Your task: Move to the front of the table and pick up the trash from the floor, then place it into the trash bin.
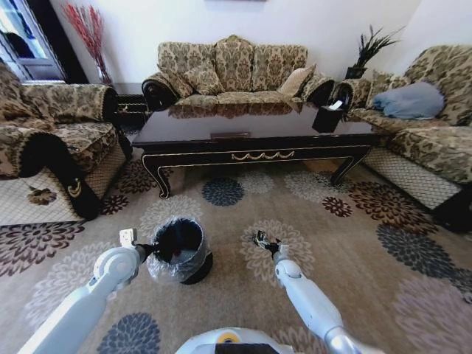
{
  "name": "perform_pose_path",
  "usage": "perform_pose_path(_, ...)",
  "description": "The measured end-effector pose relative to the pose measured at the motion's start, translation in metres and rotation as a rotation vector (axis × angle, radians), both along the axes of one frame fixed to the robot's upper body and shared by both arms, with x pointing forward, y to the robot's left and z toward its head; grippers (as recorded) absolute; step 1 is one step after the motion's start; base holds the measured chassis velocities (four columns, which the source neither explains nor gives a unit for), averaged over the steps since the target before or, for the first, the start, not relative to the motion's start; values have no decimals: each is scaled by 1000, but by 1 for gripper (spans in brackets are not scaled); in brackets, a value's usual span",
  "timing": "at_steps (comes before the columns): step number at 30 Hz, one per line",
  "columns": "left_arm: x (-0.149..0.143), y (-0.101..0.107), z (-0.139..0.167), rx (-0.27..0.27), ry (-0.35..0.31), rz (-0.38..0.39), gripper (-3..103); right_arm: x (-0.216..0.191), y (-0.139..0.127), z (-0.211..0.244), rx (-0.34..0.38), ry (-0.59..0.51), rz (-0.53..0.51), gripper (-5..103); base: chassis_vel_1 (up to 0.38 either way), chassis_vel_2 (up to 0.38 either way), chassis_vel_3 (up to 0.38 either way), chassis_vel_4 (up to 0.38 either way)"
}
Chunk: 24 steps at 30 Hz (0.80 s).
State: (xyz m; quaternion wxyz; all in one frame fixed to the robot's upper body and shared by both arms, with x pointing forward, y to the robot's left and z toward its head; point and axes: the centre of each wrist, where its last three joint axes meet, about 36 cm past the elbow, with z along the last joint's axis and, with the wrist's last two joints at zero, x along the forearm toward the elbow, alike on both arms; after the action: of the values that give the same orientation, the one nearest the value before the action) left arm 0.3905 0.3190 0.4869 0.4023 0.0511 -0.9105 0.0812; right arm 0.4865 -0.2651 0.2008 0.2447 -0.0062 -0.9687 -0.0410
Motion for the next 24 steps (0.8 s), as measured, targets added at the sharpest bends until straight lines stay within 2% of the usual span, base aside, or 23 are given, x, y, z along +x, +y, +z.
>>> perform_pose_path(2, -1, 3, -2, 6, 7, 7, 3, 3, 1, -3, 13, 4, 9, 102, 0, 0, 0, 0)
perform_pose_path(3, -2, 5, -2, 9, 10, 9, 3, 4, 0, -3, 19, 5, 14, 100, 0, 0, 0, 0)
perform_pose_path(10, -8, 9, -3, 13, 18, 16, 3, 15, -6, -4, 18, 2, 28, 97, 0, 0, 0, 0)
perform_pose_path(13, -16, 14, -7, 8, 34, 32, 3, 17, -7, -9, 14, 9, 45, 84, 0, 0, 0, 0)
perform_pose_path(16, -18, 17, -10, 6, 42, 40, 3, 18, -7, -12, 11, 11, 50, 78, 0, 0, 0, 0)
perform_pose_path(17, -20, 22, -13, 5, 50, 51, 3, 19, -7, -16, 5, 16, 54, 66, 0, 0, 0, 0)
perform_pose_path(18, -21, 25, -14, 6, 53, 57, 3, 20, -8, -18, 3, 19, 57, 66, 0, 0, 0, 0)
perform_pose_path(19, -21, 27, -14, 7, 55, 62, 3, 21, -9, -20, 2, 22, 58, 61, 0, 0, 0, 0)
perform_pose_path(22, -23, 31, -16, 7, 58, 71, 3, 21, -11, -22, -1, 30, 60, 55, 0, 0, 0, 0)
perform_pose_path(24, -27, 35, -17, 4, 61, 84, 3, 23, -14, -24, -6, 32, 68, 44, 0, 0, 0, 0)
